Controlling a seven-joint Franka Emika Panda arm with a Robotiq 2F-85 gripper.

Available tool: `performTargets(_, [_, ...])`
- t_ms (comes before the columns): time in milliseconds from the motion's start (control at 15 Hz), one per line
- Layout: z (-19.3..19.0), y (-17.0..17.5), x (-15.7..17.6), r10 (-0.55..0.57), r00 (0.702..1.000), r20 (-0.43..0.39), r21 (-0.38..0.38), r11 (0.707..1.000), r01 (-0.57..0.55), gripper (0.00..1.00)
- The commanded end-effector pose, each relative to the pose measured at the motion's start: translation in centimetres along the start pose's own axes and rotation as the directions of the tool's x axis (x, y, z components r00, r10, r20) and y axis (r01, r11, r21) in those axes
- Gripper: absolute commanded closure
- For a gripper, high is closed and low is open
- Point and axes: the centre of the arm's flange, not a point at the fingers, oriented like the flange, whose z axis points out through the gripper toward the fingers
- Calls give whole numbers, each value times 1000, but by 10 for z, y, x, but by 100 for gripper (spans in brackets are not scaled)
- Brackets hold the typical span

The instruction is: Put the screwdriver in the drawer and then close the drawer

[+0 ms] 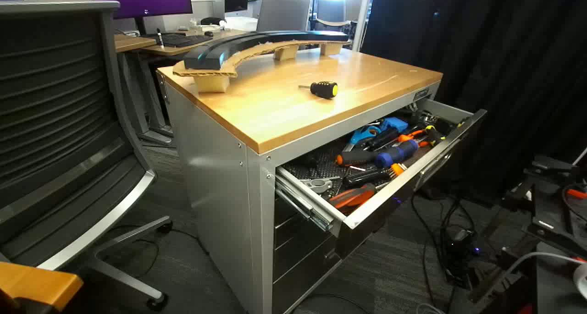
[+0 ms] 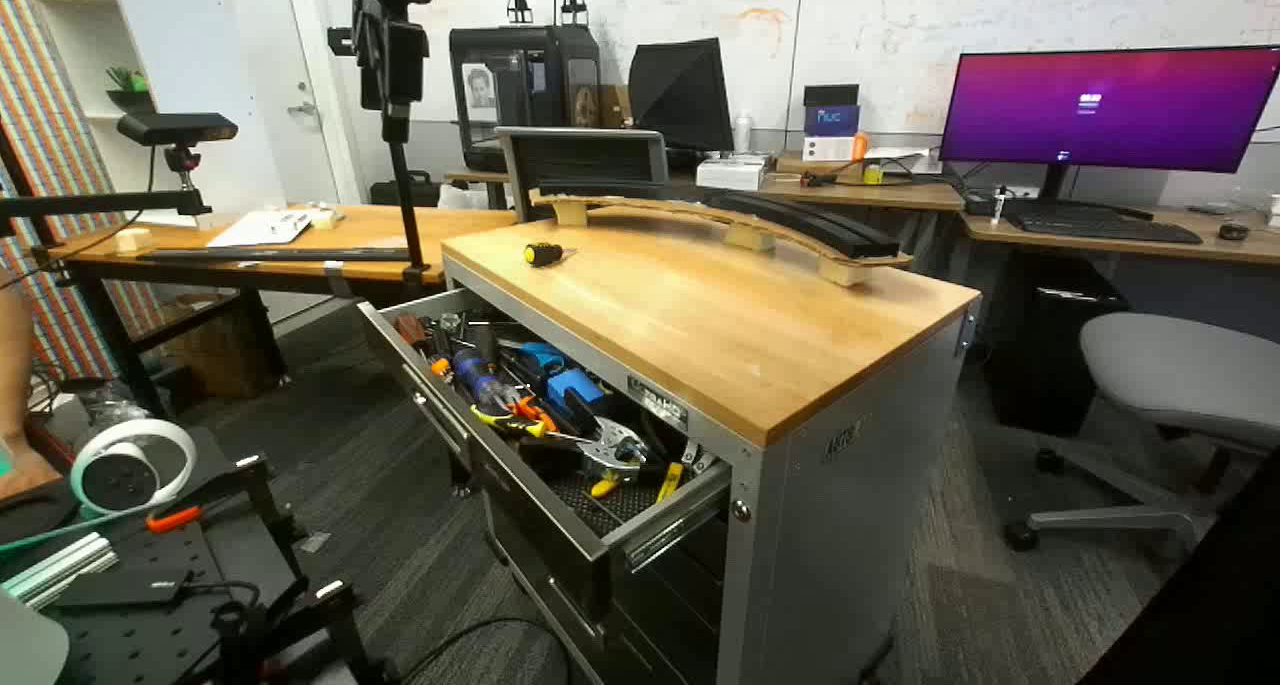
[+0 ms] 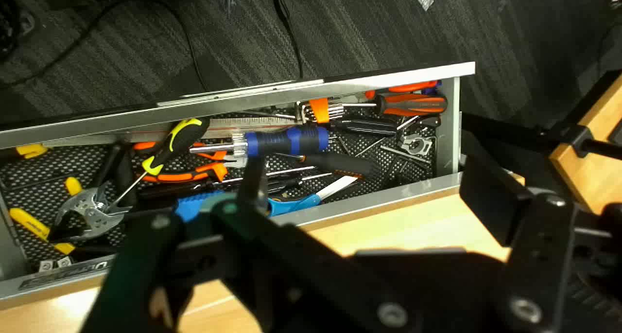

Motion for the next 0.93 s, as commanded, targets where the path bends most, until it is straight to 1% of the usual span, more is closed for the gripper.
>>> performTargets(0, [-2, -1, 0, -1, 1000, -4, 1, 1000, 1, 0])
performTargets(867, [-6, -2, 1, -4, 1000, -13, 3, 1000, 4, 0])
